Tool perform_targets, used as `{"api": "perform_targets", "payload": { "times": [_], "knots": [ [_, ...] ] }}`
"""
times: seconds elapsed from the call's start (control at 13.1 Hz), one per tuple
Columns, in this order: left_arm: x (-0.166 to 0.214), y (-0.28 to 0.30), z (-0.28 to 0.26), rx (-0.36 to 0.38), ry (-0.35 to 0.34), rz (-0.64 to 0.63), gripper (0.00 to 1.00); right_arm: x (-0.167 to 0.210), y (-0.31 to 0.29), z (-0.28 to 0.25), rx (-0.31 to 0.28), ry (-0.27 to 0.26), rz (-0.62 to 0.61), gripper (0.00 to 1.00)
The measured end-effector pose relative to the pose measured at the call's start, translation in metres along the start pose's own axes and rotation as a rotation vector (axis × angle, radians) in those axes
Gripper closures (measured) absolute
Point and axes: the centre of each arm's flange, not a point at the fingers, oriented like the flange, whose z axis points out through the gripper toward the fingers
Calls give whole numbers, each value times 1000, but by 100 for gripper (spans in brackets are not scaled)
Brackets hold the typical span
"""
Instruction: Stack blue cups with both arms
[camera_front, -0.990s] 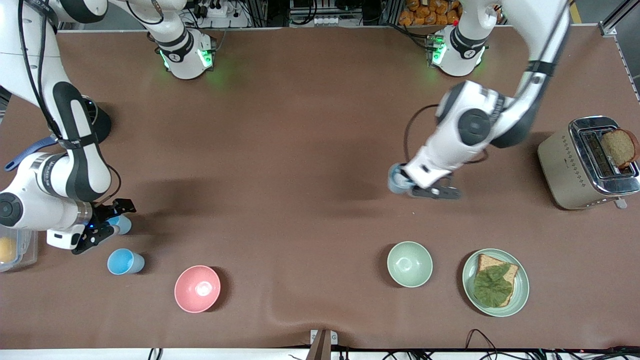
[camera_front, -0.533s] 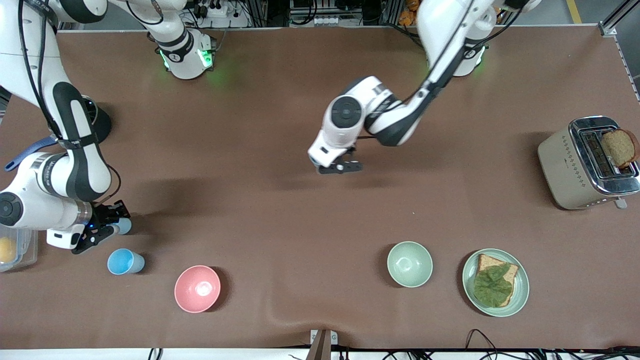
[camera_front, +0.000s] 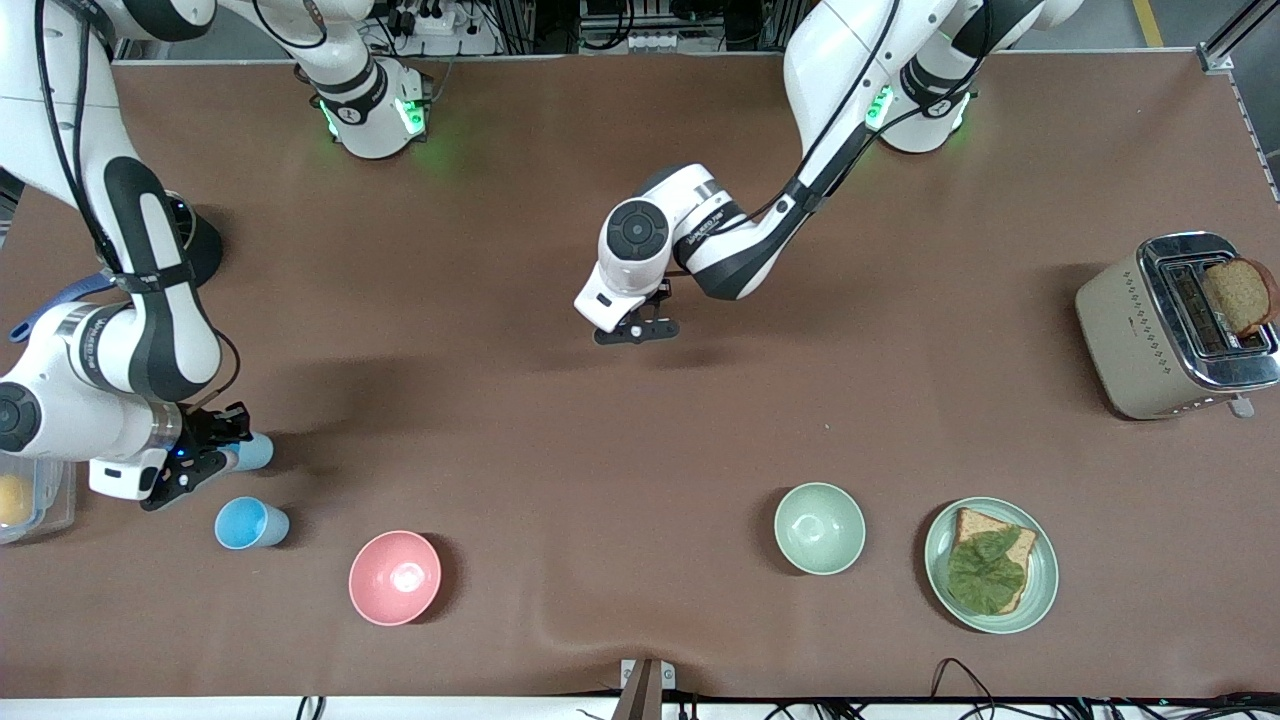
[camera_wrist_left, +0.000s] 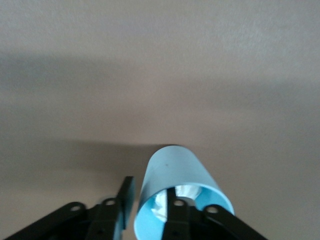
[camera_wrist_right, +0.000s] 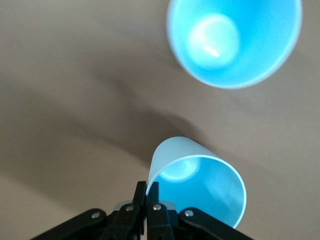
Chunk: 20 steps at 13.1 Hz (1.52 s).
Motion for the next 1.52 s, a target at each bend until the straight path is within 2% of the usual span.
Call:
{"api": "perform_targets", "payload": {
  "times": [0.23,0.46,0.53,0.76,0.91,0.99,1.22,1.37,1.52],
  "knots": [
    [23,-5,-44,-53,48,-33,34,32,-68,-71,8,-26,-19,96],
    [54,-38,-146,-90,122,-99,5,58,-149,-132,9,-11,-26,96],
    [64,-60,-185,-87,143,-134,0,64,-173,-143,21,-2,-13,96],
    [91,-150,-288,-45,194,-217,0,80,-242,-159,37,-3,43,96],
    [116,-228,-341,1,243,-182,0,95,-310,-164,26,-21,109,96],
    [129,-272,-362,31,267,-140,0,101,-354,-164,17,-33,154,96],
    [147,-388,-409,79,275,-84,0,109,-510,-147,-36,-52,329,96],
    [142,-416,-426,92,284,-70,0,105,-577,-122,-66,-57,426,96],
    [137,-432,-434,104,282,-48,0,112,-592,-98,-74,-51,513,96]
  ]
}}
